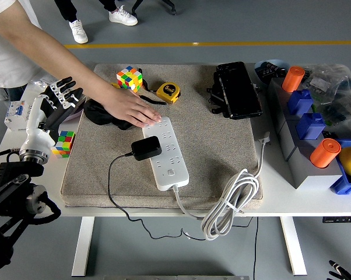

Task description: Put the plug near the board,insert it into the board,press the button,pull the plug out

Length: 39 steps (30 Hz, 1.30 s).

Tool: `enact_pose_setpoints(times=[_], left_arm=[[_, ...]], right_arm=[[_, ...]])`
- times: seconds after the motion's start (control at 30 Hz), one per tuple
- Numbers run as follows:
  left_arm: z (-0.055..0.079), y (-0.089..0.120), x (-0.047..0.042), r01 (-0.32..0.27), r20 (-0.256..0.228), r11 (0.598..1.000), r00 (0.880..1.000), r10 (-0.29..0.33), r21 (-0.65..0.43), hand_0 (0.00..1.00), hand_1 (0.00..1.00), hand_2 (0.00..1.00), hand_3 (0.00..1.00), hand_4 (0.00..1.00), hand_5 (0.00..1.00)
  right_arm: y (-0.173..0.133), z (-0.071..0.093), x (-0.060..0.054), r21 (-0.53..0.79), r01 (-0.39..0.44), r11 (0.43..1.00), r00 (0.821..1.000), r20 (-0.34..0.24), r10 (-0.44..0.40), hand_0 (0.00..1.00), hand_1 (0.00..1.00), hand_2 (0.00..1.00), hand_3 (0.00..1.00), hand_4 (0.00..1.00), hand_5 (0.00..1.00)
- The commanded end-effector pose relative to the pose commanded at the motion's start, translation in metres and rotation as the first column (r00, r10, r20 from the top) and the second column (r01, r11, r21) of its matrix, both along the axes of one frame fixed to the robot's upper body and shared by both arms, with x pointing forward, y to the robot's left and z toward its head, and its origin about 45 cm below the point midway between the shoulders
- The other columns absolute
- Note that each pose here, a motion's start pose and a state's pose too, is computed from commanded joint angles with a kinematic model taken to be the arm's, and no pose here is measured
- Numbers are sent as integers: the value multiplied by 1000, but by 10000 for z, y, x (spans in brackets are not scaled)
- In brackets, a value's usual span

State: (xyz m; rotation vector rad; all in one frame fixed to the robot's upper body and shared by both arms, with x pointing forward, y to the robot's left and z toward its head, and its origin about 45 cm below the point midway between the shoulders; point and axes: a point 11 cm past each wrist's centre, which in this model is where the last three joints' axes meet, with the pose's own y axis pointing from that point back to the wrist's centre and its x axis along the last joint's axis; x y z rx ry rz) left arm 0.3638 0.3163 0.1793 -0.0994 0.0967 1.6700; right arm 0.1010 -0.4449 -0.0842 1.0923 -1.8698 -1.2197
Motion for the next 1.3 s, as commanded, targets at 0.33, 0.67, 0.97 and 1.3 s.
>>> enact_pose_setpoints(times=[0.33, 0.67, 0.97, 1.3], left_arm=[[30, 79, 6, -35, 14, 999, 999, 35, -31, 637, 676, 714, 685, 885, 331], [-4, 108, 0, -39, -8, 999, 999, 39, -32, 626, 661, 689, 671, 884, 336], [-3, 105, 5, -45, -8, 998, 999, 45, -46, 608, 649, 676, 663, 883, 340], [-73, 88, -35, -36, -35, 997, 999, 34, -64, 605, 606, 672, 662, 883, 342]], right_arm=[[13, 4, 28, -2, -5, 1000, 1000, 4, 5, 641, 686, 688, 587, 862, 510], [11, -22, -66, 0, 11, 1000, 1000, -15, -11, 638, 686, 688, 585, 859, 513], [37, -43, -110, 9, 24, 1000, 1000, -19, -24, 639, 686, 688, 582, 853, 518], [20, -40, -129, 8, 31, 999, 999, -20, -30, 638, 686, 688, 582, 853, 519]])
